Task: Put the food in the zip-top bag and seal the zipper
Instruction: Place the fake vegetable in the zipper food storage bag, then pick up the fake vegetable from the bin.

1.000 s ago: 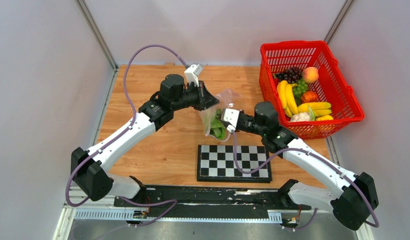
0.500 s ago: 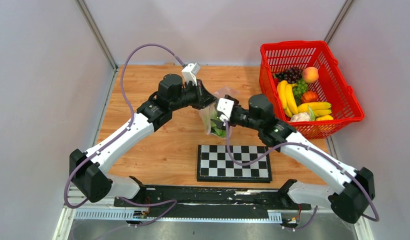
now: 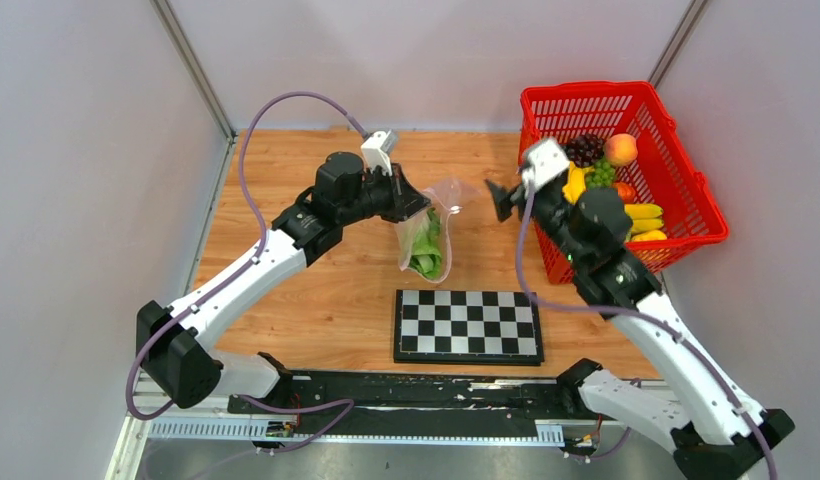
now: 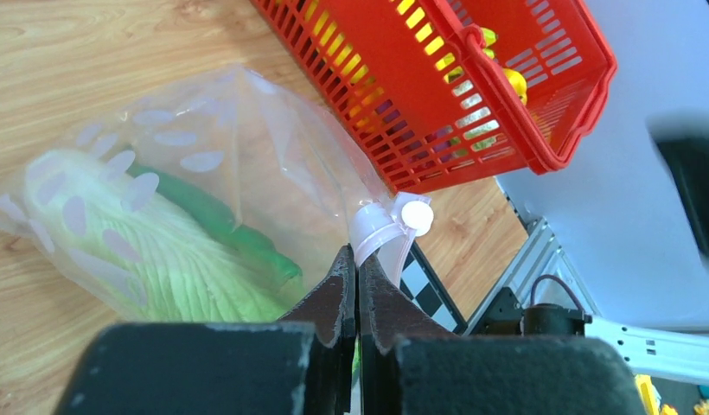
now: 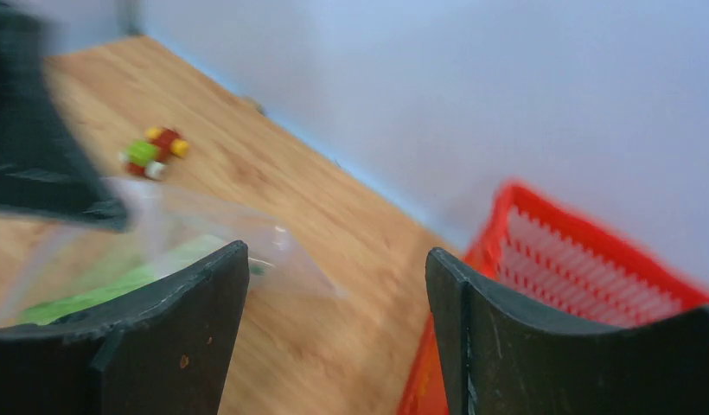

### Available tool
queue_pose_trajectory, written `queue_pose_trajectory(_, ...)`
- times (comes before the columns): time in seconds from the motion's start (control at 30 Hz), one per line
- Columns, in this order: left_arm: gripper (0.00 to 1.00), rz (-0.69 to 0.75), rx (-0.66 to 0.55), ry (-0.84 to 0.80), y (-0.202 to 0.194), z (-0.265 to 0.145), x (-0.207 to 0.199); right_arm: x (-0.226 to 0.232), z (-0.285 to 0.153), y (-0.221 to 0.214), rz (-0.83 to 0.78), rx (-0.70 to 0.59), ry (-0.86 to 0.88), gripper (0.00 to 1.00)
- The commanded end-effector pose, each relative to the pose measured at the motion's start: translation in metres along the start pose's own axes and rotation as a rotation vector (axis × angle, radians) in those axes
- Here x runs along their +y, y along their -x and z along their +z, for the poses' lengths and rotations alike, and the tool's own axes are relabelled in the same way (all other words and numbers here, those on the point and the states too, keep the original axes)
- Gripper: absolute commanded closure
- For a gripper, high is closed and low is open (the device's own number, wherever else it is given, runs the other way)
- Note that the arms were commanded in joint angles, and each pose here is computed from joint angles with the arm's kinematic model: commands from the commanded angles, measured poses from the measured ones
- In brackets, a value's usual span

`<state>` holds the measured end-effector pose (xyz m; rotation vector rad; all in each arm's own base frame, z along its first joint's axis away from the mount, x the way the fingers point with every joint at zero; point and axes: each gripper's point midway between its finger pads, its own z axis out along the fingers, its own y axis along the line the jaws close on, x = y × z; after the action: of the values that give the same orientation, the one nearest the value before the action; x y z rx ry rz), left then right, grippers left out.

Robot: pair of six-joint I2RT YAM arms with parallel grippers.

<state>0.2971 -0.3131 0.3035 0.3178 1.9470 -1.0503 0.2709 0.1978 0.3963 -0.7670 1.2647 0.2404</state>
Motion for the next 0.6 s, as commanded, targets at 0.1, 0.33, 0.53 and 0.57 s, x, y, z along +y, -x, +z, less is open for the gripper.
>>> queue_pose_trajectory(0.1, 1.0, 0.035, -0.026, -0.03, 0.005, -0.007, -0.006, -0.131, -0.042, -0.133, 0.529, 0.533, -0.602, 0.27)
queue_pose_trajectory(0.33, 1.0, 0.042, -0.012, -0.024, 0.001, -0.006, -0.003, -0.137, -0.088, -0.213, 0.668, 0.816, -0.786, 0.33)
queue_pose_trajectory(0.53, 1.0, 0.042, -0.006, -0.022, 0.0, -0.006, -0.002, -0.115, -0.08, -0.232, 0.692, 0.891, -0.65, 0.39)
queue_pose_trajectory(0.57, 1.0, 0.043, -0.006, -0.018, -0.001, -0.006, -0.002, -0.1, -0.067, -0.231, 0.726, 0.883, -0.532, 0.42)
